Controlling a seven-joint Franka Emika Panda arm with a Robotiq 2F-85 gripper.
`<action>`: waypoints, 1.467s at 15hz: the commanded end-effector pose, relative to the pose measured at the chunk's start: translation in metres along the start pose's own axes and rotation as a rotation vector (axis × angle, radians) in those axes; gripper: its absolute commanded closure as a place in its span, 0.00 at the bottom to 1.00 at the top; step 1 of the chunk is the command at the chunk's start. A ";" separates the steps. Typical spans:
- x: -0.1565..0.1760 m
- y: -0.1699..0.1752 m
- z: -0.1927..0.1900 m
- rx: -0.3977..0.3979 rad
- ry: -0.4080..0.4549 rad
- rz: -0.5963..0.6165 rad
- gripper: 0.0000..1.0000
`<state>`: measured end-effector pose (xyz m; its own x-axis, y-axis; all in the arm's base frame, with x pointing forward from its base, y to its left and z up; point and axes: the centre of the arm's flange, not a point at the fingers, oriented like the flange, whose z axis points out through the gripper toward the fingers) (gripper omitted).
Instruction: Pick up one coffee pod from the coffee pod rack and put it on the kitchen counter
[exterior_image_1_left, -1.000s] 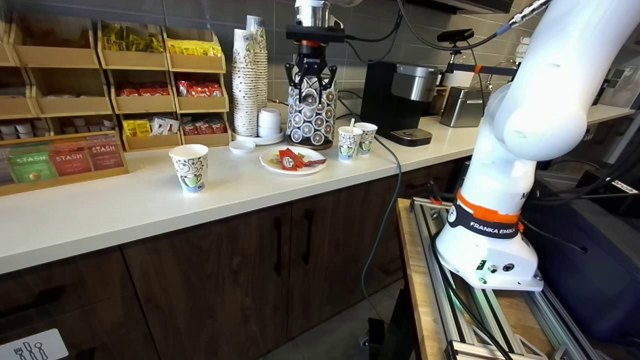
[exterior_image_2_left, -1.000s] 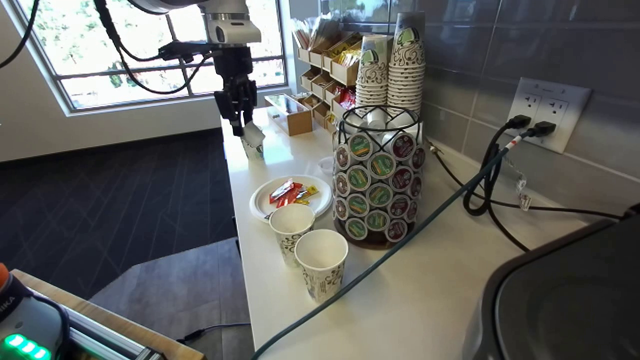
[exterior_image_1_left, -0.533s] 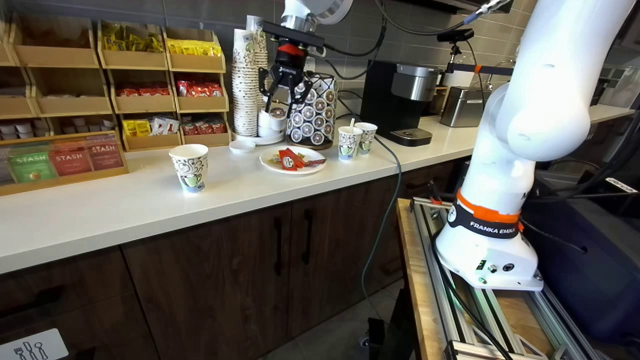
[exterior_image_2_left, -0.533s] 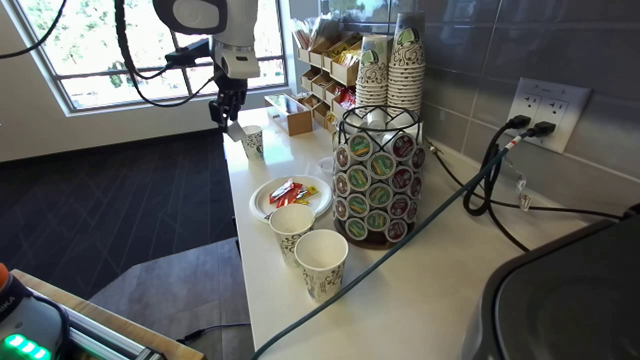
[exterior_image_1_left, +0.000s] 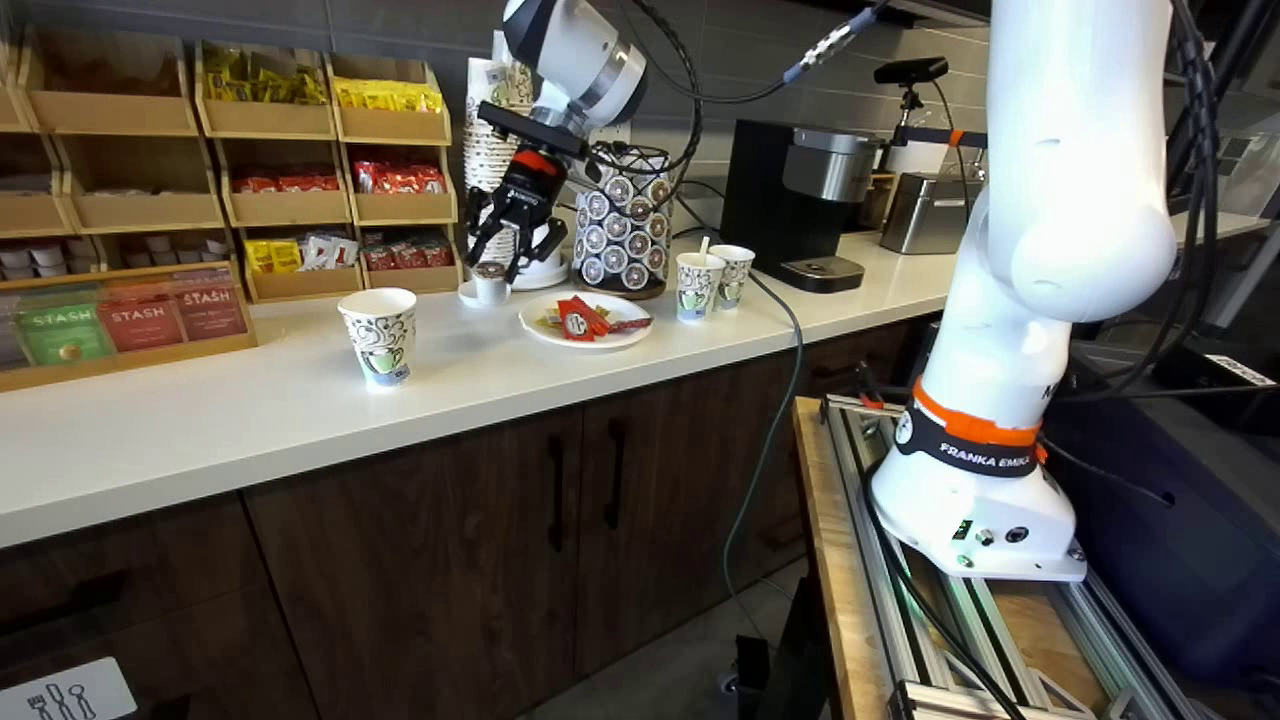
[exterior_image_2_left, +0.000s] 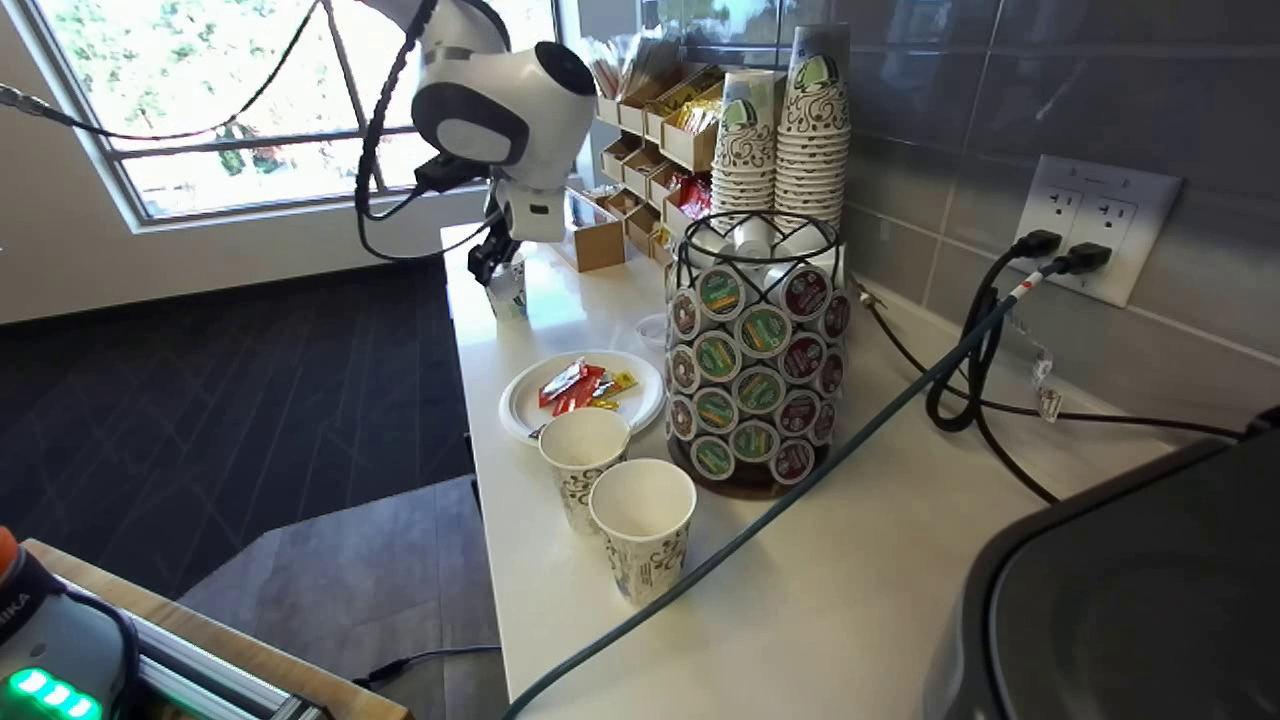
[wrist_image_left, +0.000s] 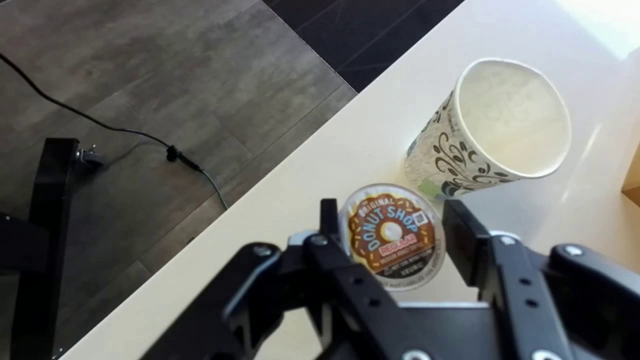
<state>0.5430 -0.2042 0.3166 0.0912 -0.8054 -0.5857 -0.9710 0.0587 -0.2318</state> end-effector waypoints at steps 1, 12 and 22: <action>0.041 -0.019 0.029 0.020 -0.071 0.047 0.71; 0.079 -0.013 0.056 -0.039 -0.023 0.090 0.20; -0.011 0.021 -0.017 -0.245 0.265 -0.190 0.00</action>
<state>0.5637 -0.2297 0.2933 0.1802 -0.8822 -0.4350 -0.9817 -0.1336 -0.1358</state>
